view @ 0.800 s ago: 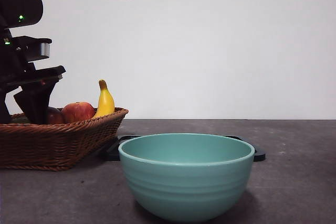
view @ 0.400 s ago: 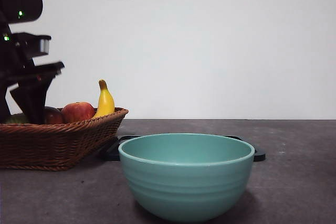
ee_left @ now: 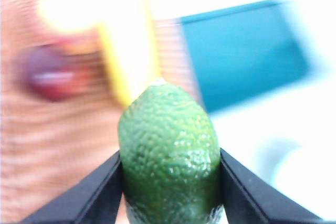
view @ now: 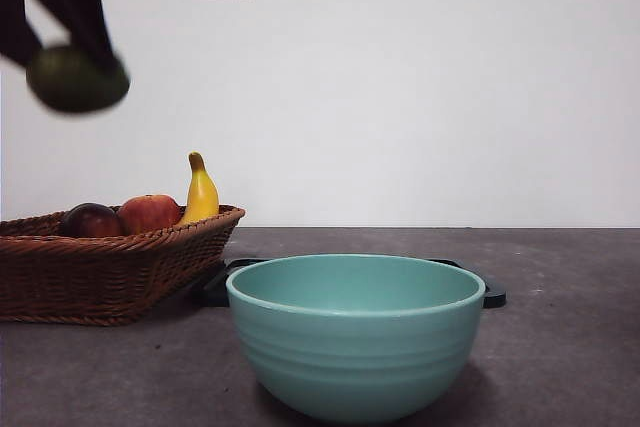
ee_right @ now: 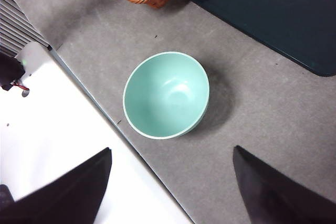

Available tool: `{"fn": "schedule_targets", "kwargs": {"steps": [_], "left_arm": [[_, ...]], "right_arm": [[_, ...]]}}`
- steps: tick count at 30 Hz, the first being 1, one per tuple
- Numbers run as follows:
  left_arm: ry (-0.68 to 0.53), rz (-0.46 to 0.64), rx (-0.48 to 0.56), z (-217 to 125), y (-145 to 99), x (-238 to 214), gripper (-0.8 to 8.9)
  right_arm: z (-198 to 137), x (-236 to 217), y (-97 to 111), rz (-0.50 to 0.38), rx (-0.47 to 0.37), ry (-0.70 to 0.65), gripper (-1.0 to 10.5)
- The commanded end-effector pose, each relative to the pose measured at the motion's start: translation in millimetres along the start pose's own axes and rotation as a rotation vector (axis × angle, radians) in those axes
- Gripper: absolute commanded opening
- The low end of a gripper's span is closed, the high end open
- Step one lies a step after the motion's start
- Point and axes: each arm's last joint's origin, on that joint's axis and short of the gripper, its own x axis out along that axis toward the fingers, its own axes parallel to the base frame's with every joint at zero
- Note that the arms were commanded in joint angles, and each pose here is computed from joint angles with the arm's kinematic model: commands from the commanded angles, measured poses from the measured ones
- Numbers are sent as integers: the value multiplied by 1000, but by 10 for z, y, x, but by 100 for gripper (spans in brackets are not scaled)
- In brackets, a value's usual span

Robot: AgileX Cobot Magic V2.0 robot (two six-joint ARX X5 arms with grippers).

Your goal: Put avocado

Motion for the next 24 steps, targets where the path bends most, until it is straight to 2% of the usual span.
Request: {"fn": "schedule_targets", "kwargs": {"steps": [1,7,13,19,24], "left_arm": [[-37,-90,10,-18,-151,-202,181],[-26,-238,81,-130,-489,-339,181],[51,-334,161,-173,-806,-152,180],[147,-382,234,-219,-1102,217,181],[213,-357,301,-303,-1314,572,180]], "right_arm": [[45,-21,20,4,-2,-16,371],[45,-21,20,4,-1,-15,371],[45,-21,19,4,5,-15,370],[44,-23,18,-2,6,-16,371],[44,-23,17,-5,7,-16,371]]}}
